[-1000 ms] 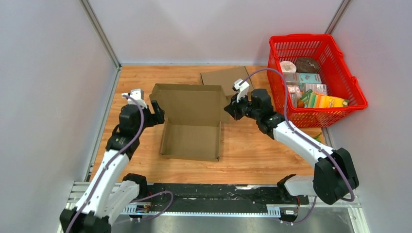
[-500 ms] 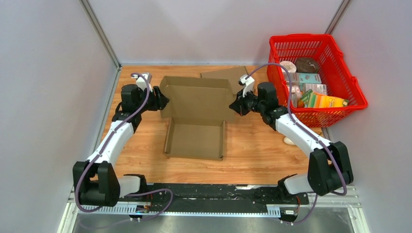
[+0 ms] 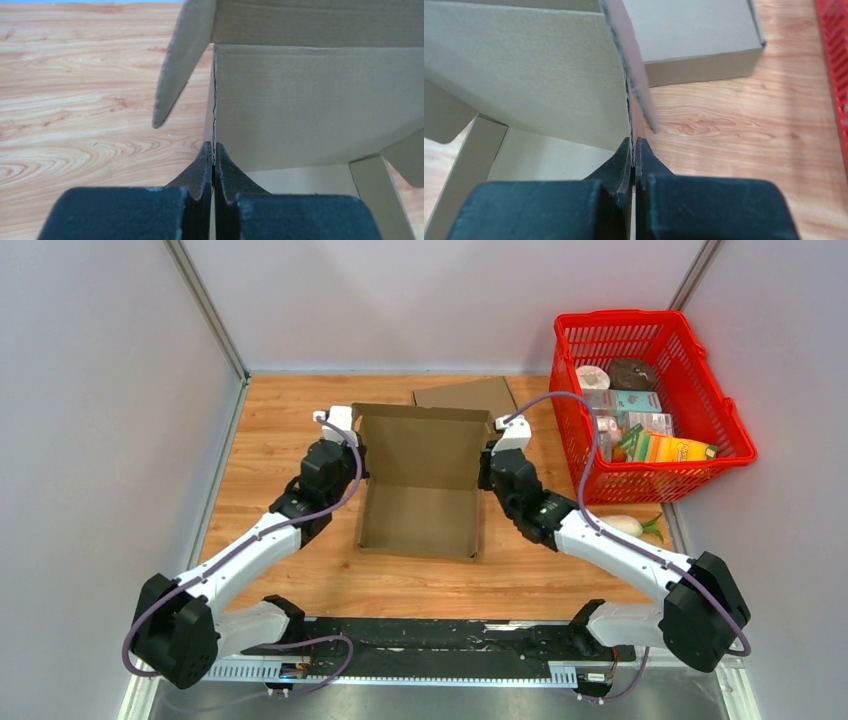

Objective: Fold the paper box

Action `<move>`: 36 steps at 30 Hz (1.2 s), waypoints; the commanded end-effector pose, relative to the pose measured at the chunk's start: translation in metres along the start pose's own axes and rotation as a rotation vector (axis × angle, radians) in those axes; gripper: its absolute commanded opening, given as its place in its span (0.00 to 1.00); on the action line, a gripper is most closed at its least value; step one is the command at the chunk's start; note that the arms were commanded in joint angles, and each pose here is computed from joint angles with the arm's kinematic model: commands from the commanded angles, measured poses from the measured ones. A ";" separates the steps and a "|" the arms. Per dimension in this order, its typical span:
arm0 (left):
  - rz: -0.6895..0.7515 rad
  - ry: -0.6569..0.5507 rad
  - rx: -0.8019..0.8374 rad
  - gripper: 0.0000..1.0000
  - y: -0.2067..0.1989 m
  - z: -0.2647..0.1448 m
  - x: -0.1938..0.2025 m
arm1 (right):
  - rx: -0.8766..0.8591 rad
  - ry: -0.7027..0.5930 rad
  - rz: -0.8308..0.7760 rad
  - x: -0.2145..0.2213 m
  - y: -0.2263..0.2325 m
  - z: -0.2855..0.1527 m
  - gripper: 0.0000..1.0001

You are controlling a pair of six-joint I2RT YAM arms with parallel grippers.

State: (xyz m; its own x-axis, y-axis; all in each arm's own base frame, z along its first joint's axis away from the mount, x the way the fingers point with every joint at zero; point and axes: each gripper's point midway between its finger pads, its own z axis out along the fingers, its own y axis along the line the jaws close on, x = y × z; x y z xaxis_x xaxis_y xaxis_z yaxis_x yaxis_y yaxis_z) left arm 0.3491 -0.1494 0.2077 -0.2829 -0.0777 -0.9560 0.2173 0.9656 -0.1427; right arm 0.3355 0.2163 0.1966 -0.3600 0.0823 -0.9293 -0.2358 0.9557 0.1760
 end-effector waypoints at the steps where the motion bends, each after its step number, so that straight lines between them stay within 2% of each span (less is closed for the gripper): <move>1: -0.066 -0.119 -0.070 0.00 -0.015 0.010 -0.016 | 0.215 -0.256 0.274 -0.042 -0.005 -0.010 0.00; 6: -0.124 -0.135 -0.133 0.00 -0.007 0.008 -0.004 | 0.277 -0.274 0.297 -0.025 -0.012 -0.004 0.00; 12: -0.266 -0.130 -0.092 0.00 -0.013 0.001 0.015 | 0.203 -0.302 0.340 -0.009 -0.006 -0.012 0.01; 16: -0.275 -0.109 -0.068 0.00 -0.022 -0.005 0.023 | 0.205 -0.275 0.316 -0.004 -0.004 -0.017 0.01; 27: -0.300 -0.110 -0.034 0.00 -0.016 -0.021 0.077 | 0.107 -0.285 0.234 0.034 -0.002 -0.035 0.01; 35: -0.327 -0.118 -0.053 0.00 -0.004 -0.038 0.091 | 0.070 -0.251 0.265 0.058 0.006 -0.042 0.02; 36: -0.324 -0.090 -0.075 0.00 0.001 -0.040 0.099 | 0.078 -0.242 0.261 0.063 0.006 -0.042 0.02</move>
State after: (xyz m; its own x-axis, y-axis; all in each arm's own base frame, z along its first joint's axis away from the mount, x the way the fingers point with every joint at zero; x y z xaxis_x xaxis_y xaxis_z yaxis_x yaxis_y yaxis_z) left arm 0.3021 -0.1575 0.1748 -0.1056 -0.4551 -0.8842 0.1380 0.8738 -0.4662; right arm 0.2843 0.2055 0.1641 -0.1408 0.3341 -0.9319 -0.0824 0.9341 0.3474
